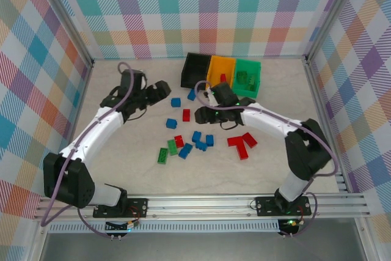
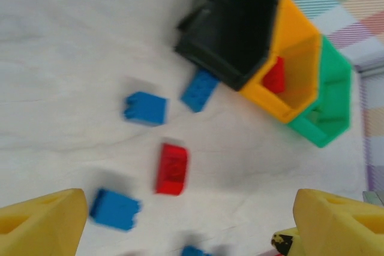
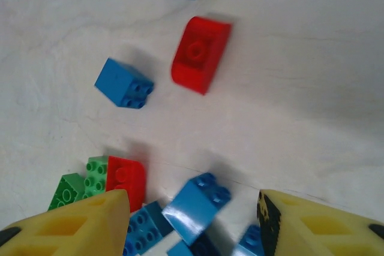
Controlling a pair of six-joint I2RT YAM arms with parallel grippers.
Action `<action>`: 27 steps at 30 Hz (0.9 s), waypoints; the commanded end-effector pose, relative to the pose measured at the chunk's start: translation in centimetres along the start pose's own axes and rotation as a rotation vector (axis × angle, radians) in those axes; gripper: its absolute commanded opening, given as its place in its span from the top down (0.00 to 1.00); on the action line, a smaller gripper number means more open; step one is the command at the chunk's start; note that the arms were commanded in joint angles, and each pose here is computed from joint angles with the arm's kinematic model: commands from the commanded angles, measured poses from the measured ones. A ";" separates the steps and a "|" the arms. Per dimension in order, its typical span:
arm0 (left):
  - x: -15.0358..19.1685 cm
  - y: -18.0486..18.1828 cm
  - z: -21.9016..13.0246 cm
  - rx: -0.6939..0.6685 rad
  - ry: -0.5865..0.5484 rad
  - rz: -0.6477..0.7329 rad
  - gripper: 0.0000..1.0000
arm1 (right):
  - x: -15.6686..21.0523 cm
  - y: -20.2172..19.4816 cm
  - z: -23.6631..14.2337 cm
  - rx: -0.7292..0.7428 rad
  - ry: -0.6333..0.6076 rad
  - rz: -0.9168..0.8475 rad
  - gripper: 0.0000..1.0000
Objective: Sort the legos into containers by color
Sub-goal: Pick up the lego from the center of the table.
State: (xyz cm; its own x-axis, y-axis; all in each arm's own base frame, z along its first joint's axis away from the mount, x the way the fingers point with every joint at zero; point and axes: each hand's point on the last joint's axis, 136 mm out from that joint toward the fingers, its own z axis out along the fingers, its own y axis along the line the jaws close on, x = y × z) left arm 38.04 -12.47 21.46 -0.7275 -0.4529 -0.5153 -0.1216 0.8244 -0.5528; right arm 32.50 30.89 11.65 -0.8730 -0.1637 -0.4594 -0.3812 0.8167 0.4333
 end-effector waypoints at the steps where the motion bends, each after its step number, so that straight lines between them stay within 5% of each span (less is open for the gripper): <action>1: 1.3 2.1 -2.5 -0.028 0.106 0.023 0.10 | 1.2 0.5 2.3 0.039 0.105 0.008 0.41; 7: 1.4 3.1 -4.9 -0.002 0.222 -0.002 0.10 | -0.2 0.6 7.9 0.161 0.167 -0.004 0.40; 18: 2.3 6.3 -7.4 -0.065 0.234 0.058 0.09 | -2.7 -1.0 12.5 0.289 0.194 -0.013 0.42; 27: 2.7 7.1 -6.9 -0.055 0.236 0.039 0.09 | -3.5 -1.3 11.8 0.320 0.171 -0.032 0.72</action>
State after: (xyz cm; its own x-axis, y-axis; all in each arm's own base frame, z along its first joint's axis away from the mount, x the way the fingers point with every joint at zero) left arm 31.22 -5.41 20.91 -0.8623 -0.3404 -0.3750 -0.1328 0.8665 -0.4812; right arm 39.99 38.23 3.15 -0.9089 -0.2494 -0.3343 -0.3239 0.9271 0.1888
